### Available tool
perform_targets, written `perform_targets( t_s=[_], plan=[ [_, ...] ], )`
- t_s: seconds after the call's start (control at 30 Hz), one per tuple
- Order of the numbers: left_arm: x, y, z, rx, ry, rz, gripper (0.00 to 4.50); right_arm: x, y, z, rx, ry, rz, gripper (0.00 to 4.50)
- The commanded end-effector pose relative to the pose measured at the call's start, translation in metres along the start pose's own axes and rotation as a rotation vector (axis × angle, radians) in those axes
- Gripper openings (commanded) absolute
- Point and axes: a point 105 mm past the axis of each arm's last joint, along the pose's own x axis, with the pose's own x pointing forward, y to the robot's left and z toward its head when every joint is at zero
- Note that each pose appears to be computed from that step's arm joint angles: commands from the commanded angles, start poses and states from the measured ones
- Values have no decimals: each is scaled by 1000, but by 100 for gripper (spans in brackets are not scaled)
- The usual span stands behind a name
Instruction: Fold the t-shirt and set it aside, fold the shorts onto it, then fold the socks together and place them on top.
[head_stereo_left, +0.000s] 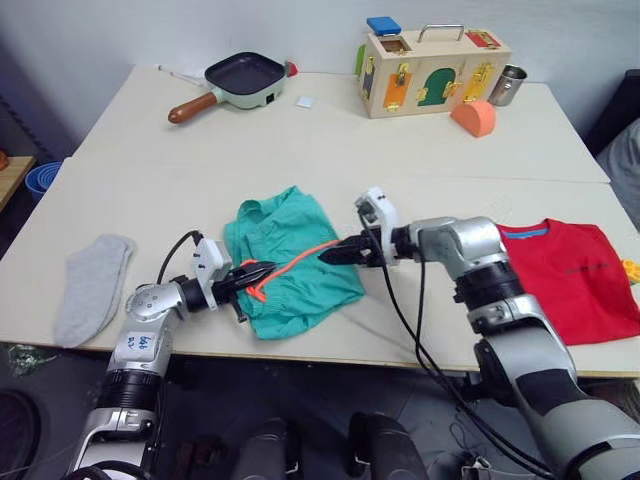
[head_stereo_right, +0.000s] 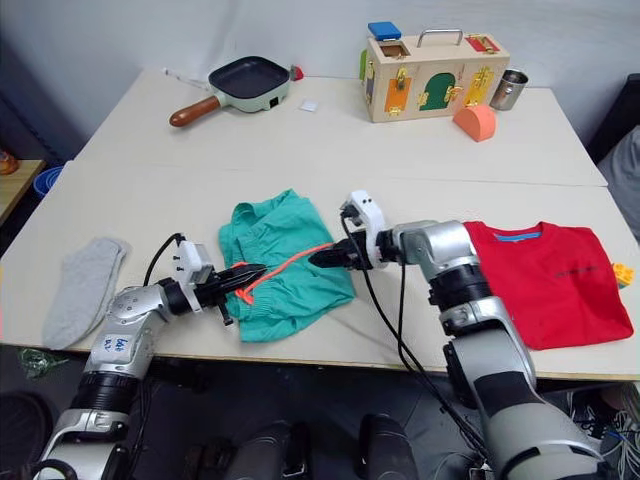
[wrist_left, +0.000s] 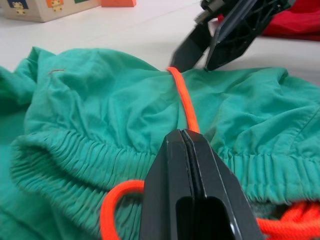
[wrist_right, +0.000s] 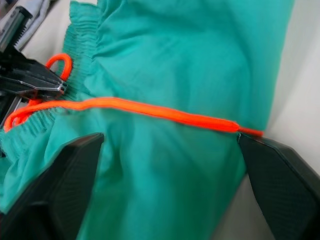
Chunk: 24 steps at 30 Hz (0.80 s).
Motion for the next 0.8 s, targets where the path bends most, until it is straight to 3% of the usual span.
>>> perform_targets(
  t_s=[0.03, 0.13, 0.3, 0.47, 0.6, 0.8],
  plan=[
    [-2, 2, 3, 18, -20, 12, 0, 7, -5, -5, 26, 39, -10, 448],
    [-3, -1, -1, 14, -11, 10, 0, 12, -4, -2, 21, 56, 4, 448],
    [-3, -3, -3, 20, -4, 7, 0, -11, -9, 18, -51, 35, 1, 448],
    [-3, -8, -5, 13, -2, -3, 0, -29, -31, 18, -56, 40, -90, 448],
    [-3, -9, -4, 11, -6, -4, 0, -18, -28, 11, 25, 38, -58, 448],
    [-2, -6, -4, 16, -3, -2, 0, 16, 10, -4, 177, 105, 143, 448]
  ],
)
